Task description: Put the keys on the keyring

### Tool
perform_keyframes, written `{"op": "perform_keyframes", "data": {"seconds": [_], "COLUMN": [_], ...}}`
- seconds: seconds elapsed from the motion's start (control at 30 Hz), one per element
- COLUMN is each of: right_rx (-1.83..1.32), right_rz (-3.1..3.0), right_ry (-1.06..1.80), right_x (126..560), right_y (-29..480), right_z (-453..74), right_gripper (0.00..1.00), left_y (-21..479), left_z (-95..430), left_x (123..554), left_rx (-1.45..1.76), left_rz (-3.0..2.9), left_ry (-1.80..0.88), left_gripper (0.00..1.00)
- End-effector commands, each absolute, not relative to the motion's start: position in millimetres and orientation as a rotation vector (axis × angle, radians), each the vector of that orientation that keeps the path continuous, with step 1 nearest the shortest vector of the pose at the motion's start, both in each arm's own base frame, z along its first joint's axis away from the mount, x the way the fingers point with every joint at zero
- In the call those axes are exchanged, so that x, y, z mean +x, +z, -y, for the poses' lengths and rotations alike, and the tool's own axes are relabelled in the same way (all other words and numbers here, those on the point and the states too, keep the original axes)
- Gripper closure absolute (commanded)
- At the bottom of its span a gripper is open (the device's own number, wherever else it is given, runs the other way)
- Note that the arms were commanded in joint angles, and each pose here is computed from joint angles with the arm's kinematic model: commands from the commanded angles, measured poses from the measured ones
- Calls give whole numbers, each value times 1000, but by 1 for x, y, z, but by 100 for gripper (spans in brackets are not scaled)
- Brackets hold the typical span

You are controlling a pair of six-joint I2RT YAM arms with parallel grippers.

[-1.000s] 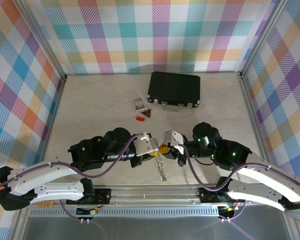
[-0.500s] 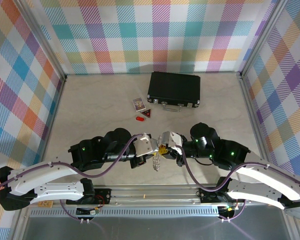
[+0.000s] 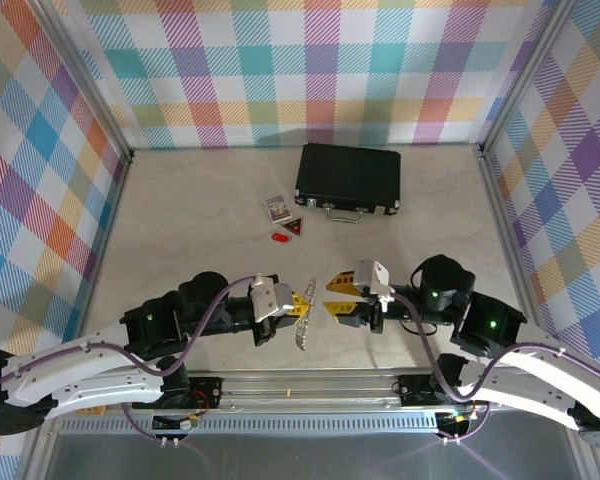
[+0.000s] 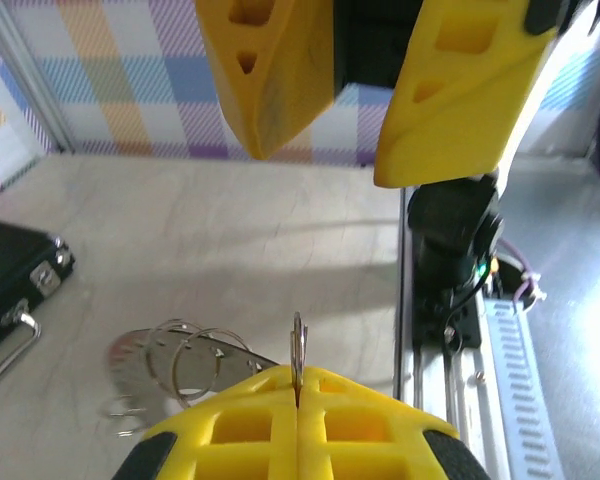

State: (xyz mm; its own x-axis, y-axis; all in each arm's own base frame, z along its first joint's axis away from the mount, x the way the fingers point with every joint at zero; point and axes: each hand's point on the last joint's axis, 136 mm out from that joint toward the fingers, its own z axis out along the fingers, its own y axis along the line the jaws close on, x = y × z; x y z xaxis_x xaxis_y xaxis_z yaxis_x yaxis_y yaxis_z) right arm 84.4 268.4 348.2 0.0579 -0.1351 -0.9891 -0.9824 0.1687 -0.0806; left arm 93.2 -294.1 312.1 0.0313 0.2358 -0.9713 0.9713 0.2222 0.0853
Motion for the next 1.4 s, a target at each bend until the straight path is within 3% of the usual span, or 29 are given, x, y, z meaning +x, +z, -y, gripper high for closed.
{"op": "perform_keyframes", "data": {"seconds": [0.0,0.53,1.2,1.37], "right_rx": [-1076,-1218,-1217,-1221], "right_rz": [-1255,-1213,-1211,-1233], "right_ry": [1054,1188,1215,1201], "right_x": [81,56,58,60], "right_y": [376,377,374,368], "right_z": [-262,-276,-284,-285], "right_gripper": [64,65,82,94], "left_y": [363,381,372,371], "left_z": [295,297,304,303], "left_x": [79,65,63,64], "left_rx": [1114,1089,1105,1100], "left_rz": [-1234,-1113,-1128,-1133], "left_ry": [-1036,-1153,-1183,-1182], "left_gripper": [100,100,100,100]}}
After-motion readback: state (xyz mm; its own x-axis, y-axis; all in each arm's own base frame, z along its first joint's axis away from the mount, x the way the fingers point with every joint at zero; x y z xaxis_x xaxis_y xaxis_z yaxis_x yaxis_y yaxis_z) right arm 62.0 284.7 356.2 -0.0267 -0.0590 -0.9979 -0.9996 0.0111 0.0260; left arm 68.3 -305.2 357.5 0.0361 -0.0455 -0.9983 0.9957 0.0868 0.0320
